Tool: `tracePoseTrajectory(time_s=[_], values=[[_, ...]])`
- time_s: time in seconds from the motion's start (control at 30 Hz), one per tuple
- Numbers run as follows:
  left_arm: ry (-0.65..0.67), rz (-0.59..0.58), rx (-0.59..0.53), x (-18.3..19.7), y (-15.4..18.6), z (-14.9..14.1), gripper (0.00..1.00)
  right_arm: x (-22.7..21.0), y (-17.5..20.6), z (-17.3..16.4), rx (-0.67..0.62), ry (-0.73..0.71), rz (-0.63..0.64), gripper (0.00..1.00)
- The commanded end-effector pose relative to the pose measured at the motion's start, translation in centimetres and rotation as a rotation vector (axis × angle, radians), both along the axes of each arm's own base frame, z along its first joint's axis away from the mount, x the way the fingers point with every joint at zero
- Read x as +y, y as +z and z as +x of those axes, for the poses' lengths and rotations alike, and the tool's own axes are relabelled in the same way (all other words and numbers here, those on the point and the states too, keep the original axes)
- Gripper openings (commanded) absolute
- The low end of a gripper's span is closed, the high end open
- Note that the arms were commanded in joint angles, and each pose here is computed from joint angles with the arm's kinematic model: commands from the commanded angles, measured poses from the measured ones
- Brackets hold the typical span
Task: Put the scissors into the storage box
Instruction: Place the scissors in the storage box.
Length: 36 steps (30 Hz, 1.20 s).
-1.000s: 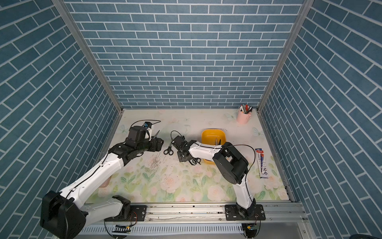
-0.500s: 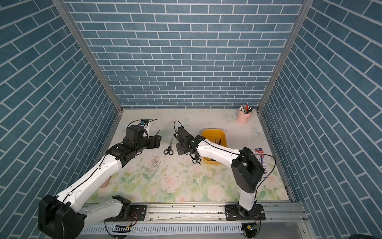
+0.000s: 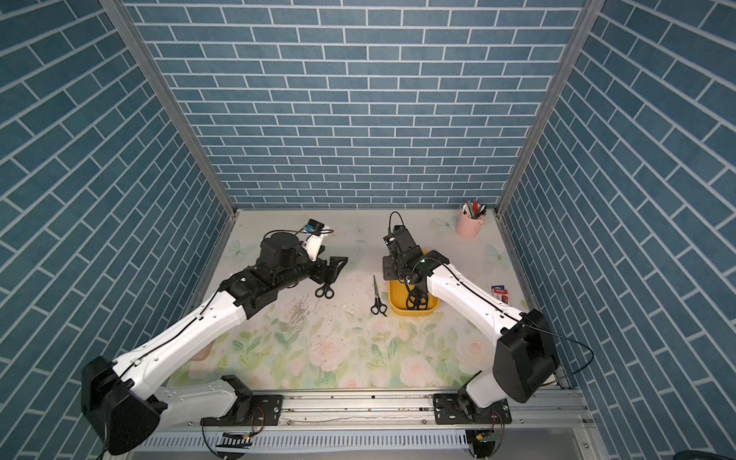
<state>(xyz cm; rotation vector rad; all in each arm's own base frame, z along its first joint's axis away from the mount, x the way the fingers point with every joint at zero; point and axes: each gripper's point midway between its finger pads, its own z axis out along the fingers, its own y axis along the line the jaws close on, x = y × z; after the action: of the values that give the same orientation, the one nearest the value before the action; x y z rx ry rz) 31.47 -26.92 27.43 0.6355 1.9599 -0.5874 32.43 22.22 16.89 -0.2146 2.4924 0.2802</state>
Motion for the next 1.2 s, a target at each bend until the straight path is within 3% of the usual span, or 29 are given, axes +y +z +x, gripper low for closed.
tracePoseTrajectory(time_s=[0.0,0.13,0.33,0.83,0.93,1.03,1.17], values=[[-0.163,-0.015,-0.047,-4.4,0.3,-0.4,0.88,-1.7,-2.2,-1.0,0.050,-0.024,-0.029,0.00],[-0.293,-0.002,-0.111,-8.3,-0.6,-1.1,0.88,-3.0,-4.4,-1.7,0.063,-0.033,-0.087,0.00],[-0.372,0.021,-0.134,-10.4,-1.7,-0.6,0.86,-4.0,-5.7,-2.1,0.050,-0.044,-0.080,0.00],[-0.244,0.082,-0.079,-9.1,-4.5,1.2,0.88,-4.7,-10.0,-1.6,0.108,-0.046,-0.137,0.01],[-0.204,0.114,-0.073,-8.6,-5.0,1.9,0.87,-4.9,-10.3,-1.7,0.114,-0.049,-0.150,0.14],[-0.185,0.099,-0.087,-8.1,-4.6,2.2,0.88,-5.1,-10.1,-1.8,0.108,-0.052,-0.152,0.37],[-0.145,0.062,-0.094,-7.0,-4.0,2.8,0.88,-5.2,-9.2,-1.5,0.078,-0.057,-0.149,0.47]])
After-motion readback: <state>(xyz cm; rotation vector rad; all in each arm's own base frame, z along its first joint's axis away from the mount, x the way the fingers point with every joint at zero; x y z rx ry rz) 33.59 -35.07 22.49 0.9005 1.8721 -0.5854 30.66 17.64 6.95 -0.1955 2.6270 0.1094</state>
